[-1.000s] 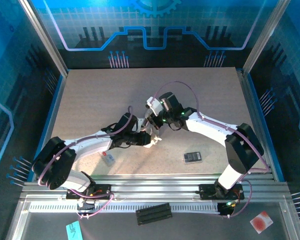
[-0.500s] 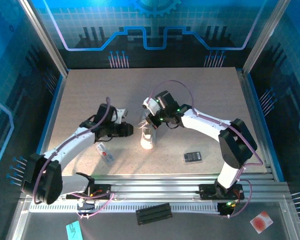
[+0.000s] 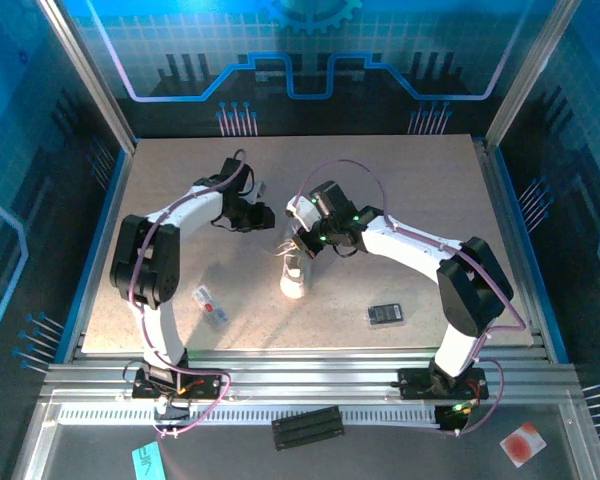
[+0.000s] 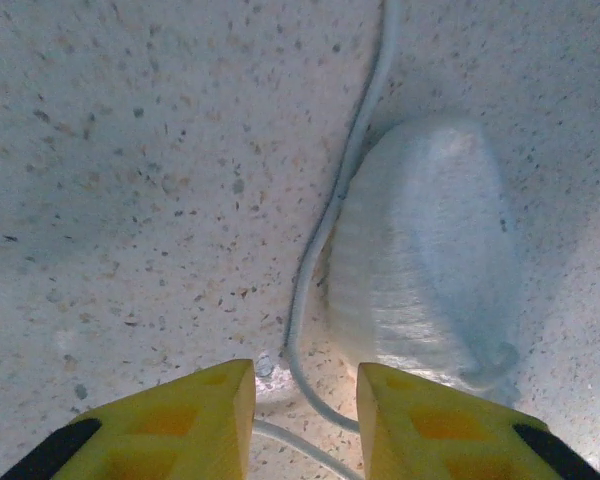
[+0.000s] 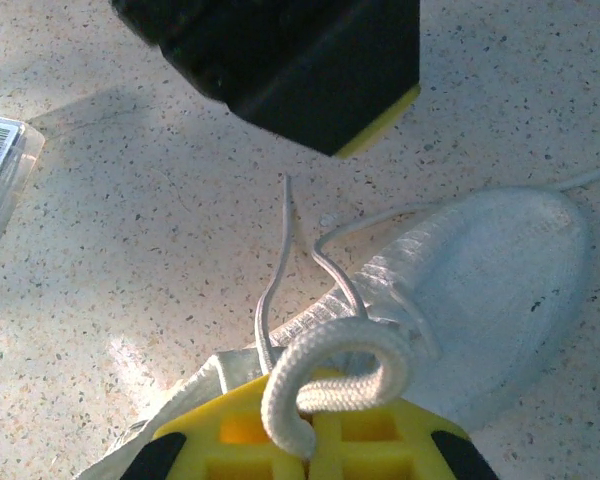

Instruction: Tie the shoes

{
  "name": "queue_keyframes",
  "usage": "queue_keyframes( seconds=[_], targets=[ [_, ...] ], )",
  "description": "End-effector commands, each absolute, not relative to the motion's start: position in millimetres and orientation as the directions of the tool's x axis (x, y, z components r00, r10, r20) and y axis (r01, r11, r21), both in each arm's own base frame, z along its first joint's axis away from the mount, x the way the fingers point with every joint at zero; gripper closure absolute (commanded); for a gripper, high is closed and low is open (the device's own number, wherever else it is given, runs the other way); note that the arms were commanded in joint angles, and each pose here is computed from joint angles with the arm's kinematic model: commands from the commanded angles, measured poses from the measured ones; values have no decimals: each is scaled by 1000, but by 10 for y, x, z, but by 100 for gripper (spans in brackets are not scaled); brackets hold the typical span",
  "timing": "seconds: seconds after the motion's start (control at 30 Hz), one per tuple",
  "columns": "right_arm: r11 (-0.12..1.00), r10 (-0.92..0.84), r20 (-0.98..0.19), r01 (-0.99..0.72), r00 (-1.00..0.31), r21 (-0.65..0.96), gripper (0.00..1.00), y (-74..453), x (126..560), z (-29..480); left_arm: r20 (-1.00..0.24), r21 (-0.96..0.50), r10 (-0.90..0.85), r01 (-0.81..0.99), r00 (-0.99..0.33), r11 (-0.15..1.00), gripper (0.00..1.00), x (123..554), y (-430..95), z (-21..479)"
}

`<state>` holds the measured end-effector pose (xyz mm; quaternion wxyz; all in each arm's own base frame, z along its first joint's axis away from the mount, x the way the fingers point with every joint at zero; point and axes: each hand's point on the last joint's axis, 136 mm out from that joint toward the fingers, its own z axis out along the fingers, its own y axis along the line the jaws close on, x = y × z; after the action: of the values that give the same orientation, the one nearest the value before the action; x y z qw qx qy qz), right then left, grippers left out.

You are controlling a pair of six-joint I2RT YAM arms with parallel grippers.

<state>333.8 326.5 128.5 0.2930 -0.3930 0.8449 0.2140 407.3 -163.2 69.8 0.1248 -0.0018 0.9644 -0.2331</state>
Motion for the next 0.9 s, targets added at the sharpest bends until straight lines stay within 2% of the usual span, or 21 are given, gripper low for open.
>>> queue_keyframes(
  seconds=[0.0, 0.1, 0.2, 0.33, 0.47, 0.63, 0.87],
  targets=[
    [583, -530, -683, -801, -503, 137, 100, 3307, 3299, 1386, -277, -472, 78, 207, -958, 857, 64, 3995, -1741, 822],
    [567, -527, -691, -810, -494, 146, 100, 3320, 3261, 1375, -376, -363, 261, 401, -889, 841, 62, 3938, -1653, 954],
    [562, -524, -700, -814, -485, 144, 100, 3333, 3261, 1410, -487, -214, 483, 636, -727, 741, 60, 3857, -1589, 1106],
    [562, -518, -706, -814, -483, 145, 100, 3328, 3260, 1466, -556, 4, 728, 874, -402, 485, 58, 3678, -1559, 1089],
    [561, -513, -708, -814, -485, 151, 100, 3309, 3222, 1477, -625, 131, 773, 962, -108, 241, 57, 3553, -1694, 1015],
    [564, -512, -706, -811, -490, 153, 100, 3282, 3205, 1456, -690, 138, 723, 975, -31, 173, 57, 3632, -1870, 1004],
    [574, -506, -707, -805, -493, 150, 100, 3227, 3192, 1450, -665, 164, 745, 984, 56, 72, 58, 3684, -1977, 841]
  ],
)
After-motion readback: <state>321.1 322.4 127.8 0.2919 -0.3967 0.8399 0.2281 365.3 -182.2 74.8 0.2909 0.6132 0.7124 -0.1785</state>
